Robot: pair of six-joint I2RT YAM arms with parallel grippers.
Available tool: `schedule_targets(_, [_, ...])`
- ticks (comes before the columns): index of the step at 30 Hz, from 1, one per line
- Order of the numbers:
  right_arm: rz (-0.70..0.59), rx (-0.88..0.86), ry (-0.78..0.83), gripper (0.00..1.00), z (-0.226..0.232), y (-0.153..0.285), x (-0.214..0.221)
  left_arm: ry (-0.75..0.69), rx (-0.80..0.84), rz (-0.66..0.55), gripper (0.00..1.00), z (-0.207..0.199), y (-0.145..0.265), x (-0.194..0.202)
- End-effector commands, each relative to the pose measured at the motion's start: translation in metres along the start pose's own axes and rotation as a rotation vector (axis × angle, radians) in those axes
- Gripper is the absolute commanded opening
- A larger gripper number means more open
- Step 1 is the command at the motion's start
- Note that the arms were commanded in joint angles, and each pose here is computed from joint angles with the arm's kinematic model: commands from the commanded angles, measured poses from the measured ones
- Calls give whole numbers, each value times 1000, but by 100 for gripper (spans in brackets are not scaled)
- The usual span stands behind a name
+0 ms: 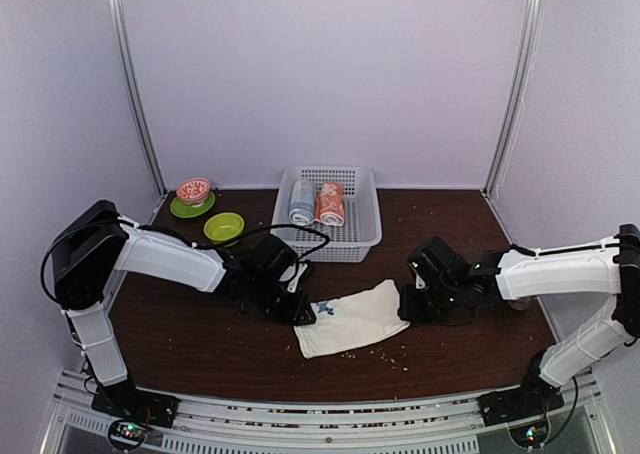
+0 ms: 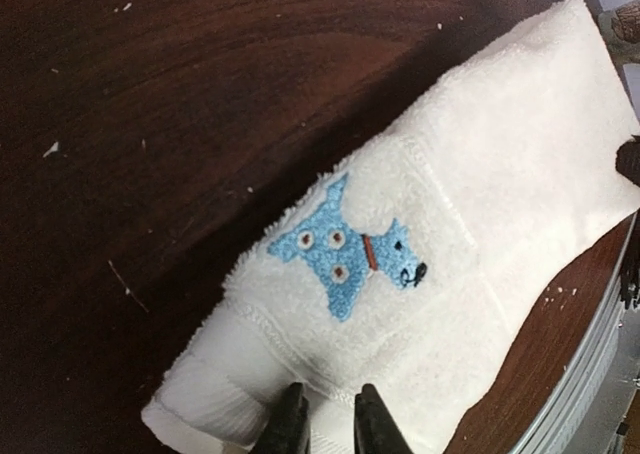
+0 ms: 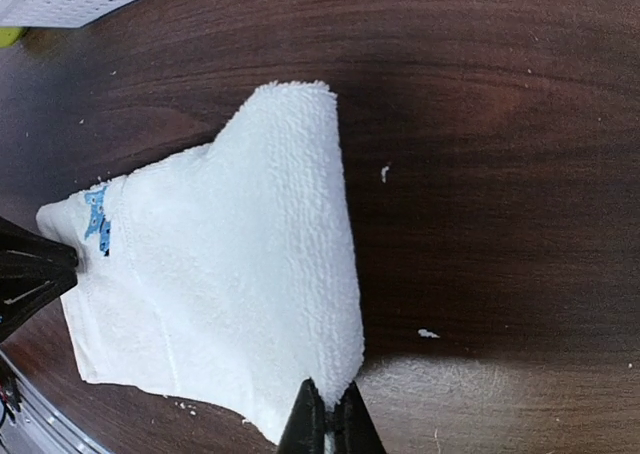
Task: Roll the towels
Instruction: Roll the towel at the center of the board.
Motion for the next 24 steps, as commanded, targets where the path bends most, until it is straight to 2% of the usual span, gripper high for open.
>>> schedule_targets(1, [-36, 138, 160, 0, 6, 9, 3, 14, 55, -25, 18, -4, -7, -8])
schedule_targets(11, [55, 48, 273, 0, 50, -11, 29, 40, 82, -19, 17, -4, -13, 5])
schedule_targets(20, [127, -1, 336, 0, 53, -27, 46, 46, 85, -23, 17, -4, -11, 8])
schedule_targets(22, [134, -2, 337, 3, 51, -30, 47, 40, 87, -36, 17, -6, -6, 4])
schedule_targets(24, [133, -9, 326, 11, 50, -33, 48, 33, 92, -58, 17, -10, 1, -2])
Point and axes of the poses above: each gripper's point midway between its finger pads, its own y axis back along the fingers, its own z axis along the line the jaws close on, x = y × z, the point moved 7 cm from there along y, back along the fingers, and after that the axes turned 14 degrees about -y, right-handed, at the moved point
